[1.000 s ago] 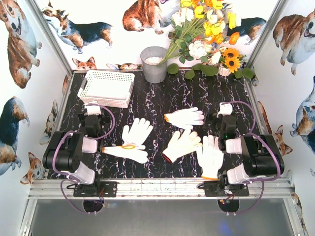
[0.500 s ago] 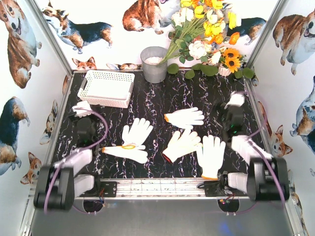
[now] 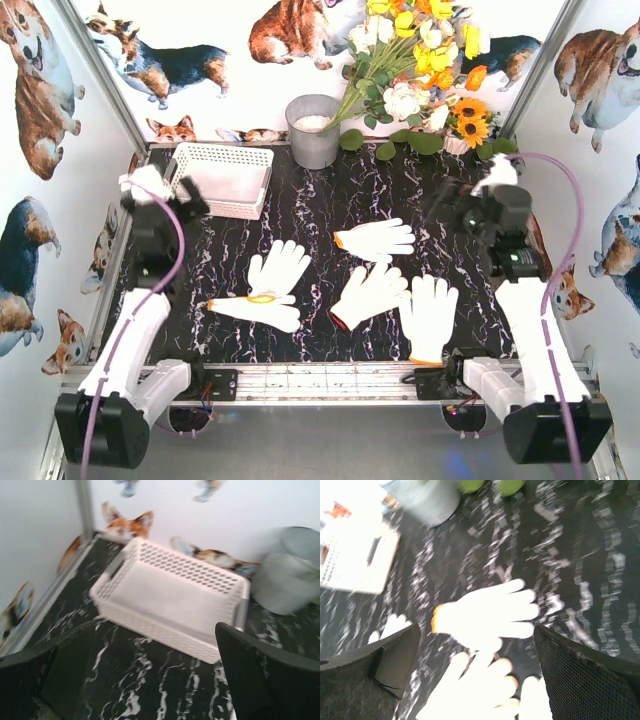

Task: Put the gloves into the storage basket
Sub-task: Adjust the glove at the center of the board.

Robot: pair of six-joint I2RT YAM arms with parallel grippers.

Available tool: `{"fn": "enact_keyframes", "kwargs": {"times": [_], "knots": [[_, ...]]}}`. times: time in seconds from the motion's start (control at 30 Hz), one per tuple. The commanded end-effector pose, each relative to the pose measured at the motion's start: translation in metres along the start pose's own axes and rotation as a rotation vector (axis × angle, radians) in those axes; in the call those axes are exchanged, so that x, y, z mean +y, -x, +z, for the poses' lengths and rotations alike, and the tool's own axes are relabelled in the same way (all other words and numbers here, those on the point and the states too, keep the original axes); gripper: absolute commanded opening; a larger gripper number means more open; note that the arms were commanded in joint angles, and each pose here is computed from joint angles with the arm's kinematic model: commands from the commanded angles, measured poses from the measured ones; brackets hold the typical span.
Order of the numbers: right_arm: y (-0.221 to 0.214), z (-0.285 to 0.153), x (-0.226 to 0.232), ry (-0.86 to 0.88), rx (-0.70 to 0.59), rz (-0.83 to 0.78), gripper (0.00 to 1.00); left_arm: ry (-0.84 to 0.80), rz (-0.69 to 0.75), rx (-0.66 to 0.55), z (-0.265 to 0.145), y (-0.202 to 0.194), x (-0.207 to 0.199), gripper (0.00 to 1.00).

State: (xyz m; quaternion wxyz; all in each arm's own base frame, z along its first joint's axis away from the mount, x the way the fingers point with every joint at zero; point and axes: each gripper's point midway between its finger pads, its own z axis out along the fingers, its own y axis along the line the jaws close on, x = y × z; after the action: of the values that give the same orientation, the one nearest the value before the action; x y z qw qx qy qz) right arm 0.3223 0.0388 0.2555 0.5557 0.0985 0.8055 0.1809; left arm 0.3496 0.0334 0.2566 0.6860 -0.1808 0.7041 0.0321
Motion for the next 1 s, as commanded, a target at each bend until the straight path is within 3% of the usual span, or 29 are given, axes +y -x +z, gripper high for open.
{"fn": "enact_keyframes", "kwargs": {"times": [0.0, 0.13, 0.3, 0.57, 0.77, 0.97], "knots": [[-0.039, -0.016, 0.057, 0.127, 0.261, 0.017, 0.98, -0.3, 0.134, 0.204, -0.013, 0.0, -0.064, 1.0], [-0.089, -0.016, 0.087, 0.154, 0.422, 0.01, 0.94, -0.455, 0.271, 0.304, -0.037, -0.011, -0.104, 1.0], [-0.127, -0.021, 0.108, 0.161, 0.45, 0.047, 0.9, -0.554, 0.262, 0.385, -0.067, -0.035, -0.131, 1.0], [-0.176, -0.037, 0.103, 0.02, 0.528, 0.056, 0.83, -0.524, 0.104, 0.518, -0.091, -0.077, -0.122, 1.0], [-0.205, -0.05, 0.093, -0.057, 0.629, 0.071, 0.82, -0.506, 0.139, 0.588, -0.096, -0.115, -0.11, 1.0], [-0.235, -0.051, 0.083, -0.097, 0.665, 0.192, 0.8, -0.547, 0.175, 0.555, -0.085, -0.093, -0.125, 1.0]]}}
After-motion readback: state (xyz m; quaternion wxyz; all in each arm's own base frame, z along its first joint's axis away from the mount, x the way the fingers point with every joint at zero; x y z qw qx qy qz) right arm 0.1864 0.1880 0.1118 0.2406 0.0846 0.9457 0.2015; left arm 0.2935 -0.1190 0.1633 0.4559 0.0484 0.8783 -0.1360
